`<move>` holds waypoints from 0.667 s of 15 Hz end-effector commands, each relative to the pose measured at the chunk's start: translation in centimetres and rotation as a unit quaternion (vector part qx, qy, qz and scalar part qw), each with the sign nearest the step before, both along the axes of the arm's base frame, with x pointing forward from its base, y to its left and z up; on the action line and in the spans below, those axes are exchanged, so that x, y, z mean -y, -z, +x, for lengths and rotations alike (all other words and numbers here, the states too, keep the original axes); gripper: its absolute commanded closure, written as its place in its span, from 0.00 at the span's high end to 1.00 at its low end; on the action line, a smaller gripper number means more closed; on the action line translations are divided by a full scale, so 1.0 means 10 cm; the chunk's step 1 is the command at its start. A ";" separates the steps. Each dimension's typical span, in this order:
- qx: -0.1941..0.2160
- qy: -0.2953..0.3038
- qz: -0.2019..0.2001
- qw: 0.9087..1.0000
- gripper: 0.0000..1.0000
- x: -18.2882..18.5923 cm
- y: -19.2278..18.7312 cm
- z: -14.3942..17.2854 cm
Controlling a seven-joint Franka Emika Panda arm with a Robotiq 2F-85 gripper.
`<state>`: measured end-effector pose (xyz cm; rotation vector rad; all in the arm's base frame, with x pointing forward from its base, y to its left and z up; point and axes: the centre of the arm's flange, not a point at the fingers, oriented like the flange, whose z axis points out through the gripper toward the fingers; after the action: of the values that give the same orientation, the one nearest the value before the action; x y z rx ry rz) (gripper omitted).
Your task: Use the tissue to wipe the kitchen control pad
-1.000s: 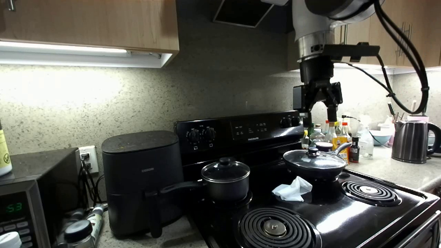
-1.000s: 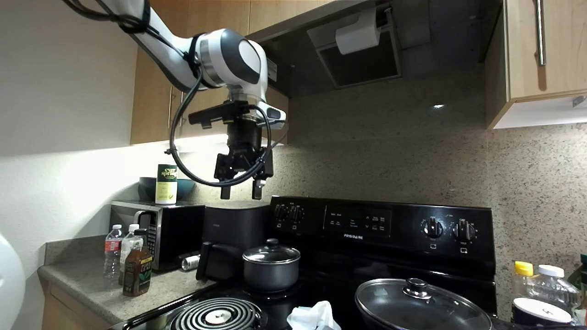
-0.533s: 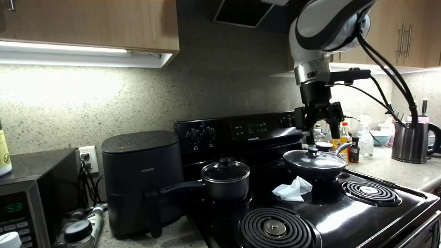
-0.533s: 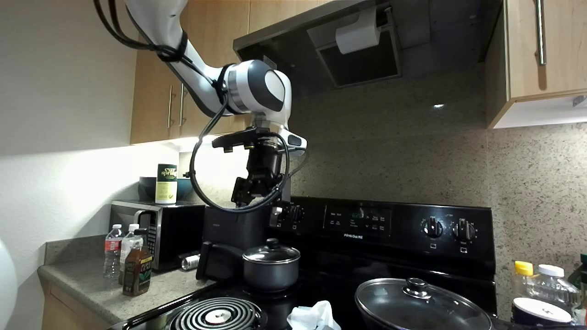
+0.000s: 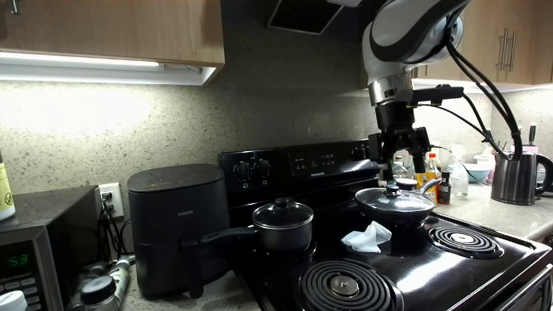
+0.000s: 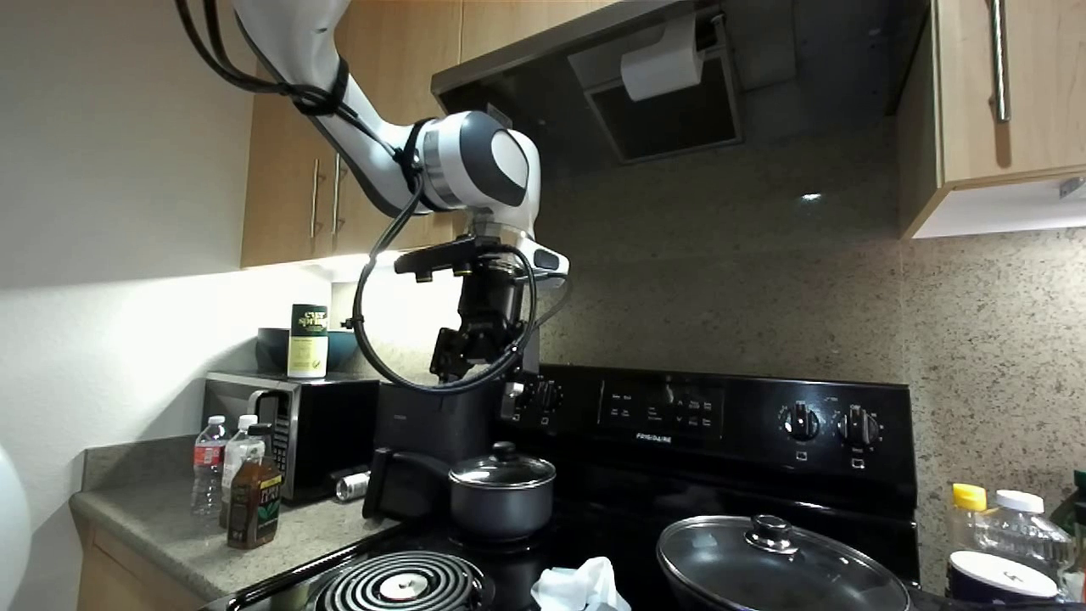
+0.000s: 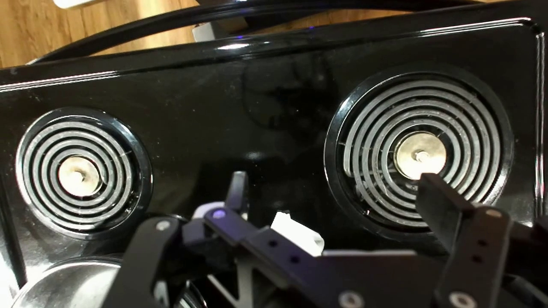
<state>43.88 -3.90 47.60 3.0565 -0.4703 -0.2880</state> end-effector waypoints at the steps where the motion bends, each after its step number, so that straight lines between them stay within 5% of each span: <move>1: -0.009 0.049 0.014 0.999 1.00 0.26 0.34 0.20; 10: -0.111 0.098 0.002 0.989 1.00 1.07 1.37 0.51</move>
<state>47.35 -13.18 35.42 2.9656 -0.7620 -0.5571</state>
